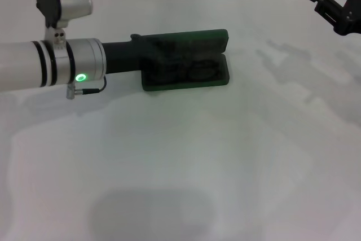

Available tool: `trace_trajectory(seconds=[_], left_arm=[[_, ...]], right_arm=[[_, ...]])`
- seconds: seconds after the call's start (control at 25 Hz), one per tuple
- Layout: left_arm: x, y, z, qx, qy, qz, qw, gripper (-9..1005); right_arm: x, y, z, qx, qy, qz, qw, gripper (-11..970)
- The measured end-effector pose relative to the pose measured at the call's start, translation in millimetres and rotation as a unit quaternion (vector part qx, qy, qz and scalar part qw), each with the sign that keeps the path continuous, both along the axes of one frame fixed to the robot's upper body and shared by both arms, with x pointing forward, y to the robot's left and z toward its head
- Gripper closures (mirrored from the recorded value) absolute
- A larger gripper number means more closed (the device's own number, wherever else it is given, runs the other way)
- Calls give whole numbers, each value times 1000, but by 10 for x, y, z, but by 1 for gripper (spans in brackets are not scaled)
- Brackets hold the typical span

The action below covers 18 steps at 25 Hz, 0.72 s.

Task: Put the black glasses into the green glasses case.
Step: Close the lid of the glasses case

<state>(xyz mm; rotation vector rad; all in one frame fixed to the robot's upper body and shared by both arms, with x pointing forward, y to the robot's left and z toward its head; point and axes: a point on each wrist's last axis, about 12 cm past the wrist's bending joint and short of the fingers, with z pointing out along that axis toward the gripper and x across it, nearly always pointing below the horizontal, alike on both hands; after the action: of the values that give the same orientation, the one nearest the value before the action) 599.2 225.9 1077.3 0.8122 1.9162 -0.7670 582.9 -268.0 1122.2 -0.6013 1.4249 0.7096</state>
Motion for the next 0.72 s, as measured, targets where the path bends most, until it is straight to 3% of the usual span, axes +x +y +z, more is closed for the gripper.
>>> trace_trajectory(seconds=[0.48,0.72], left_arm=[[-13,-79,-84,34,28,-9,999,393],[-45,-80,19,-2,13,-28,1000,393]], right_arm=[[-1,-1,-2,-2,-1,0,1000,587],[-18,-17,-20,-2,1,-2,1000,579]])
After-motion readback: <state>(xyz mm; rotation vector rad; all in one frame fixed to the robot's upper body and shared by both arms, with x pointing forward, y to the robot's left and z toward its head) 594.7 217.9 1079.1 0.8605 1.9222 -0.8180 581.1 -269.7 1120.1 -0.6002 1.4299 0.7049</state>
